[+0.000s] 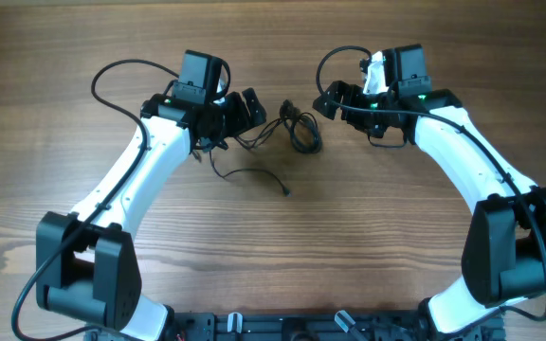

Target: Untangle cables

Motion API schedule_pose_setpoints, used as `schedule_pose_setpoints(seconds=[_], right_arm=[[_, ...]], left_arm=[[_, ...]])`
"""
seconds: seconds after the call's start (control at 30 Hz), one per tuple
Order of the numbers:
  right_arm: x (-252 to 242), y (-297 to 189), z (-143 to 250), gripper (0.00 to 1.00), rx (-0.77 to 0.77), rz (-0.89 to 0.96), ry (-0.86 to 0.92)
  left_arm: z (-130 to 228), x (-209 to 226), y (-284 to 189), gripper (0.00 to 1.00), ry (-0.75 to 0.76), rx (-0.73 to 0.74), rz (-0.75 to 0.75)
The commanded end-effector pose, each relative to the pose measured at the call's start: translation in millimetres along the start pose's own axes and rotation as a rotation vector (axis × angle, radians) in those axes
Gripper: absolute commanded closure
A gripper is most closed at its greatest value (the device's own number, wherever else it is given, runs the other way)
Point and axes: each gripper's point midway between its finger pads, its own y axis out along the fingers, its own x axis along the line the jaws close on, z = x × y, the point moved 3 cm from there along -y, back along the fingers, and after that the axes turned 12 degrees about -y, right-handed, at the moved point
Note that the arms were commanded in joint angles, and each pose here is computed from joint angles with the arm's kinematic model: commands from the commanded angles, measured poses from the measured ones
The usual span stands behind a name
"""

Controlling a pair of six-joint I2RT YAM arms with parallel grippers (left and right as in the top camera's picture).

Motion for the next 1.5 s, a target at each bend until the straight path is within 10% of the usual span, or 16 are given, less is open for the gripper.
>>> schedule_pose_setpoints(seconds=[0.0,1.47], right_arm=[[6.9,-1.9,-7.2,0.0,-0.013,-0.021,-0.002],[6.9,-1.9,-7.2,0.0,-0.013,-0.021,-0.002]], left_arm=[[-12.5,7.1,3.4,0.0,-0.009,-0.075,-0.058],[-15.8,16.8,29.0,0.0,-0.016,-0.063,-0.097]])
